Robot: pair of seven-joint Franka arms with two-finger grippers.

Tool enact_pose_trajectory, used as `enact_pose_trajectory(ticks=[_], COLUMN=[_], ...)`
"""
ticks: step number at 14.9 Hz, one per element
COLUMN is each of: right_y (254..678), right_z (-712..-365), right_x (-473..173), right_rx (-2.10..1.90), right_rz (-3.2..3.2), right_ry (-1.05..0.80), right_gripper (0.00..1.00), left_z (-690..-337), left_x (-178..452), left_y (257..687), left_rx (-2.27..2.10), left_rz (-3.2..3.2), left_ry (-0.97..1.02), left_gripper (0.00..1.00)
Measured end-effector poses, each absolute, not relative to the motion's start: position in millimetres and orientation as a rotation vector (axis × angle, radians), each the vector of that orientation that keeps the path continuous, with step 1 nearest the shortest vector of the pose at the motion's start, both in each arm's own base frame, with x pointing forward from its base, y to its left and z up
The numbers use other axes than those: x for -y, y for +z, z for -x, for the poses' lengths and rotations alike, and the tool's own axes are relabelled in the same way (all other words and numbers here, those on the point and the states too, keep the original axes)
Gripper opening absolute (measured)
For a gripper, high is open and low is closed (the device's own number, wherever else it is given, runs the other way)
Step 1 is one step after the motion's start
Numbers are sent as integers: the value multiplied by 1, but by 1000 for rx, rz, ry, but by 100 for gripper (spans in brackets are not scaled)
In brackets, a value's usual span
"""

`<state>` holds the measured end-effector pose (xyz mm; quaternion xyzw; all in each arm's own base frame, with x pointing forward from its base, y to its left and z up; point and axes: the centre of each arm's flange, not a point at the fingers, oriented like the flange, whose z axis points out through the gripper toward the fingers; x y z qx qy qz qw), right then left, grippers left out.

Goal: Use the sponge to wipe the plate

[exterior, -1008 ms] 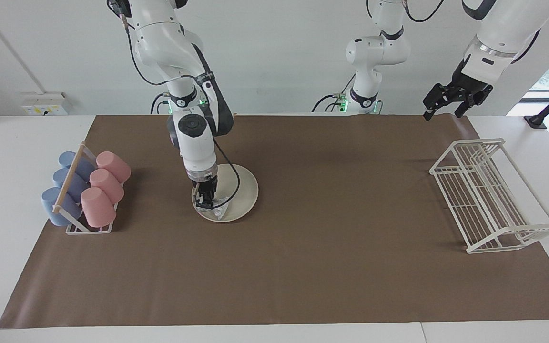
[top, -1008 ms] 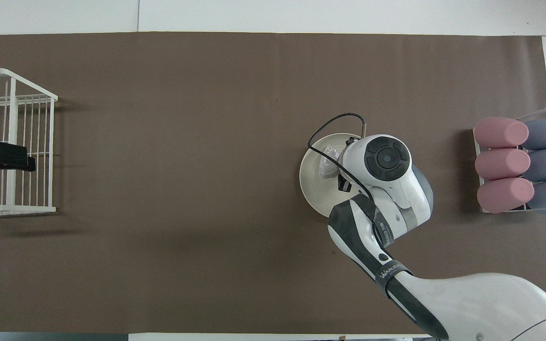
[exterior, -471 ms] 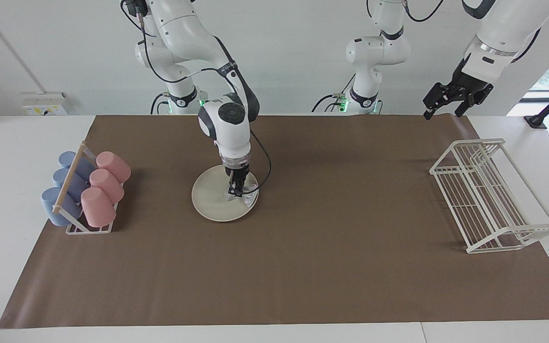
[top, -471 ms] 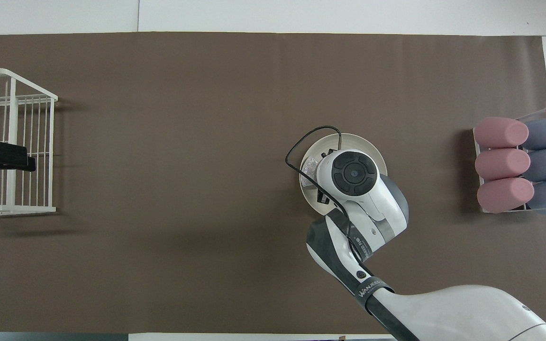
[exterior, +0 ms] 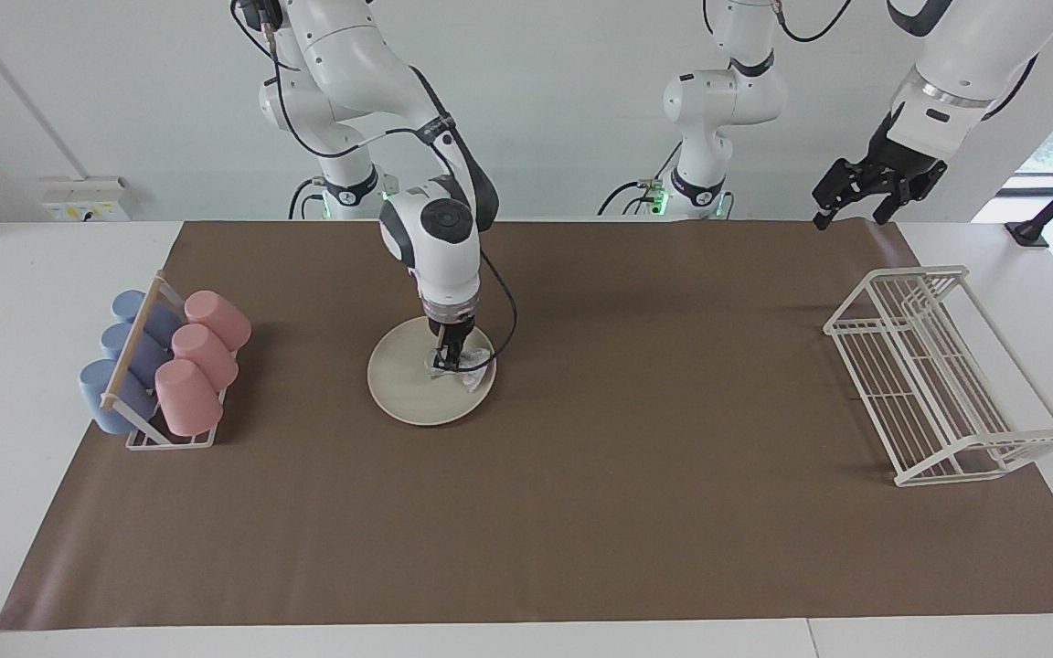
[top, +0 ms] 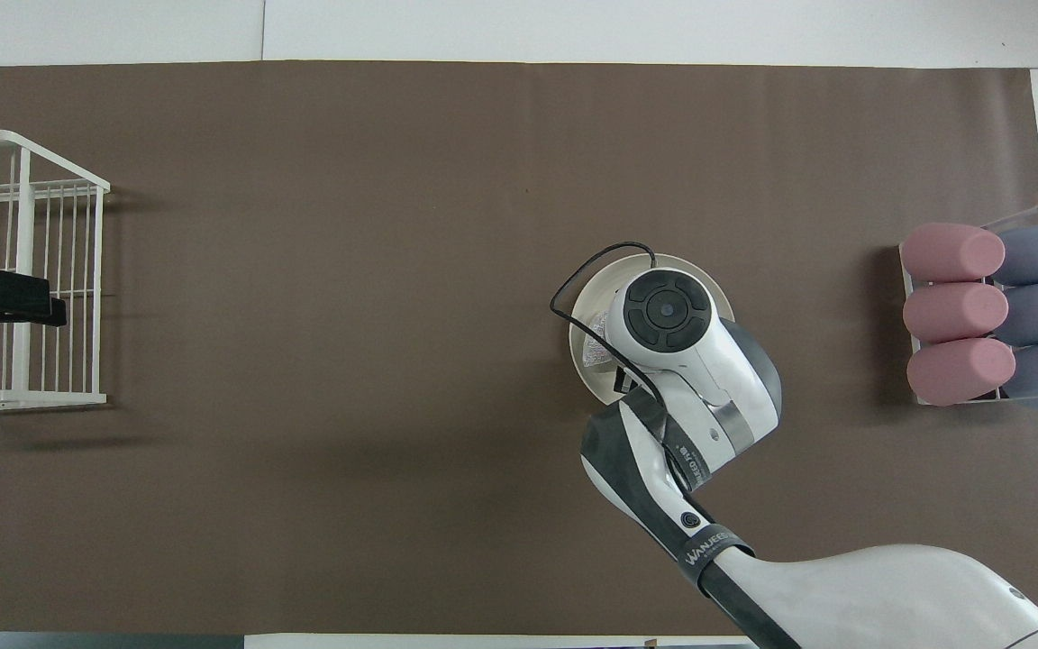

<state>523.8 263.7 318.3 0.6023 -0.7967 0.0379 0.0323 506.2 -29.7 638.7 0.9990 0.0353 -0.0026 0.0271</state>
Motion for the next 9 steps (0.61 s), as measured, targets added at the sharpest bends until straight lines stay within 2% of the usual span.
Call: enact_pose_trajectory(ticks=[6, 9], right_y=[446, 487], right_z=[-533, -525], right_x=[-288, -326], right_rx=[2485, 2474], right_rz=[-1855, -1939], right_ry=[85, 42], right_gripper=[11, 11], left_z=[-506, -506], left_x=[30, 33], left_y=[639, 636], left_rx=[-109, -114], left_rz=[-3085, -3032], left_ry=[-8, -23], left_gripper=[100, 100])
